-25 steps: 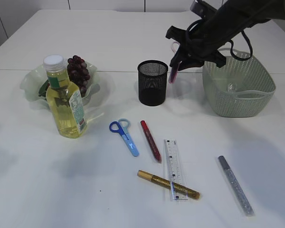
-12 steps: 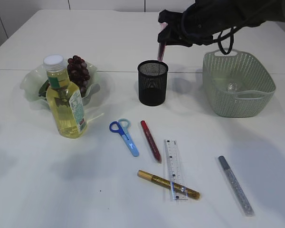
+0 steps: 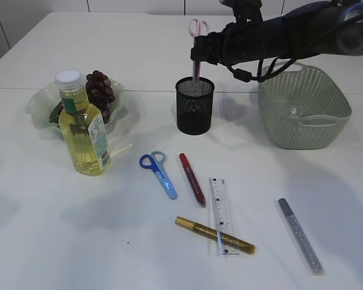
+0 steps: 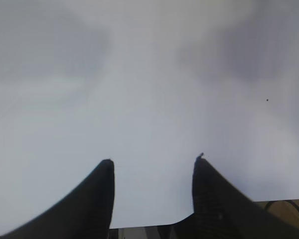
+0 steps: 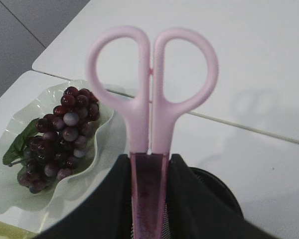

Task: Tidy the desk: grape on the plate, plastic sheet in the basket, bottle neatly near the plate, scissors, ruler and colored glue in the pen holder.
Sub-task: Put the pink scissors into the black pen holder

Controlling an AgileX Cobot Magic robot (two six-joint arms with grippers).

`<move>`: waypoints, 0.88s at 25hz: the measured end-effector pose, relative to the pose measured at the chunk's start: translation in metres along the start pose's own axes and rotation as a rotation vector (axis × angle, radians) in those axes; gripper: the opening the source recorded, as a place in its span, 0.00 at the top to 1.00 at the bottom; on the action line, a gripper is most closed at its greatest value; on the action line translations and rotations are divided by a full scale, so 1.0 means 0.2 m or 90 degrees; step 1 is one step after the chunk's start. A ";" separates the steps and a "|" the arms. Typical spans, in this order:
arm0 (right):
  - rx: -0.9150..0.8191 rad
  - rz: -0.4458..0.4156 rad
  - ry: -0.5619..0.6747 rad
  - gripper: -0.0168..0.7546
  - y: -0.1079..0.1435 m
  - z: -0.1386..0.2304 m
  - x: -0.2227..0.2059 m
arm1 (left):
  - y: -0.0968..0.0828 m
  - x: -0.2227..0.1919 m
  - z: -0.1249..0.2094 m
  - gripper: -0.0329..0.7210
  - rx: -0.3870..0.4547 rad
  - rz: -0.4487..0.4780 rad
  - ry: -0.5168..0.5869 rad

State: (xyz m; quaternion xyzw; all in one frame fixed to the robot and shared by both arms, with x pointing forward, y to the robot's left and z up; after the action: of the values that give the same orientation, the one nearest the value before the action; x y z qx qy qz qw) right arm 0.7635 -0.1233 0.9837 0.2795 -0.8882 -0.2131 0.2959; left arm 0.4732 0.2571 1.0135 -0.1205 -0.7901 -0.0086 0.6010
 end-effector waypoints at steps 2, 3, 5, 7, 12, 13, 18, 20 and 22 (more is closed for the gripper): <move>0.035 -0.005 -0.013 0.75 0.00 -0.01 0.00 | 0.00 0.00 0.00 0.46 0.000 0.000 0.002; 0.057 -0.007 -0.017 0.75 0.00 -0.01 0.00 | 0.00 0.00 0.00 0.46 0.000 0.000 0.003; 0.089 -0.008 -0.025 0.75 0.01 -0.02 0.00 | 0.00 0.00 0.00 0.46 0.000 0.000 0.003; 0.112 -0.007 -0.028 0.75 0.00 -0.02 0.00 | 0.00 0.00 0.00 0.46 0.000 0.000 0.003; 0.125 -0.005 -0.017 0.75 -0.03 0.02 -0.04 | 0.00 0.00 0.00 0.46 0.000 0.000 0.003; 0.123 -0.004 -0.014 0.75 -0.04 0.03 -0.05 | 0.00 0.00 0.00 0.46 0.000 0.000 0.003; 0.122 -0.010 0.005 0.74 -0.08 0.09 -0.09 | 0.00 0.00 0.00 0.46 0.000 0.000 0.003; 0.121 -0.015 0.010 0.74 -0.08 0.10 -0.10 | 0.00 0.00 0.00 0.46 0.000 0.000 0.003; 0.121 -0.023 0.014 0.73 -0.07 0.10 -0.10 | 0.00 0.00 0.00 0.46 0.000 0.000 0.003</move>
State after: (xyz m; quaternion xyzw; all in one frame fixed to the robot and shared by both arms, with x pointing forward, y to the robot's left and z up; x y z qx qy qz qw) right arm 0.7684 -0.1176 0.9531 0.3245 -0.8959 -0.1302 0.2741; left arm 0.4727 0.2571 1.0134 -0.1207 -0.7888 -0.0086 0.6026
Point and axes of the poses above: a point on each arm's last joint axis where the gripper is mounted, x pointing back along that axis away from the gripper, y along the wrist's bending axis when the last joint is at zero, z = x × y, the point moved 4 cm from there along -x, pointing out along that axis toward the gripper, and after that the axes turned 14 degrees about -x, right-handed, at the moved point
